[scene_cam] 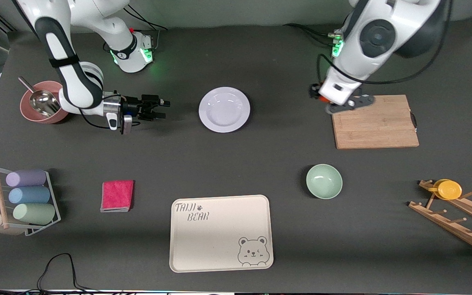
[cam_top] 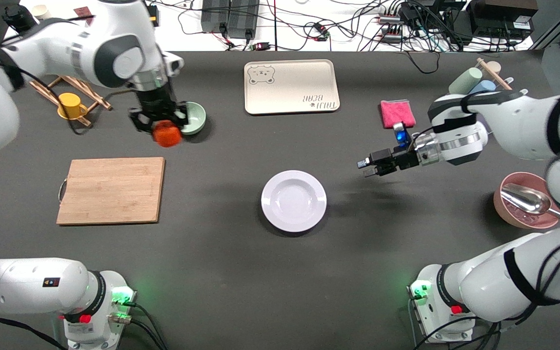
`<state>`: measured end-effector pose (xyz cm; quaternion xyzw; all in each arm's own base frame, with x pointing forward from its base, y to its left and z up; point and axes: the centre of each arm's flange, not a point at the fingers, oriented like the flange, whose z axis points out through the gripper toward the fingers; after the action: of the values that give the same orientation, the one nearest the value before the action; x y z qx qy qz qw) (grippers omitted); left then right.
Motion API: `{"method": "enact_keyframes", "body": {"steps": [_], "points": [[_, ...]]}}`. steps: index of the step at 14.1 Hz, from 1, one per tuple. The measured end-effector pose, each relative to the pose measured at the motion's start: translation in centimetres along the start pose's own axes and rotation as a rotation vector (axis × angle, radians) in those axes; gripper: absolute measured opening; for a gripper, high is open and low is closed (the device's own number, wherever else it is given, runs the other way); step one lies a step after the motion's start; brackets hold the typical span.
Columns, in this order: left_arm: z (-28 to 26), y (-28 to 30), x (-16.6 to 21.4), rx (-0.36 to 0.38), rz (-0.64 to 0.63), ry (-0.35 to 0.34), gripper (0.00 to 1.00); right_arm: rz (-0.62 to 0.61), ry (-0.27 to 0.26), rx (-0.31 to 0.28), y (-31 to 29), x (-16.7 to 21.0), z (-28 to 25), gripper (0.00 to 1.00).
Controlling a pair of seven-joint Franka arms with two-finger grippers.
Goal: Place orange and plate with both arms
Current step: 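Carry the orange with the left gripper over the white plate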
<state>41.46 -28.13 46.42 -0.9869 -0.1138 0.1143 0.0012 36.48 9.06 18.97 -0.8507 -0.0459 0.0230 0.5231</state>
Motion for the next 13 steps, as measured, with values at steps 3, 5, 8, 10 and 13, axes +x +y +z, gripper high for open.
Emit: {"method": "enact_keyframes", "body": {"steps": [3, 5, 8, 10, 13], "points": [[0.3, 6.8, -4.8, -0.036, -0.004, 0.011, 0.71, 0.005, -0.012, 0.024, 2.9, -1.2, 1.5, 1.00], [1.7, 11.1, -7.6, -0.092, -0.020, 0.025, 0.71, 0.018, -0.032, 0.040, 4.1, -2.0, 2.2, 1.00], [7.0, 16.3, -11.1, -0.098, -0.025, 0.043, 0.71, 0.027, -0.040, 0.051, 5.7, -2.9, 2.9, 1.00], [11.0, 18.6, -11.9, -0.089, -0.031, 0.048, 0.71, 0.027, -0.042, 0.050, 6.4, -3.2, 3.2, 1.00], [15.5, 21.4, -11.2, -0.078, -0.051, 0.062, 0.71, 0.026, -0.046, 0.046, 6.9, -3.2, 3.3, 1.00]]}}
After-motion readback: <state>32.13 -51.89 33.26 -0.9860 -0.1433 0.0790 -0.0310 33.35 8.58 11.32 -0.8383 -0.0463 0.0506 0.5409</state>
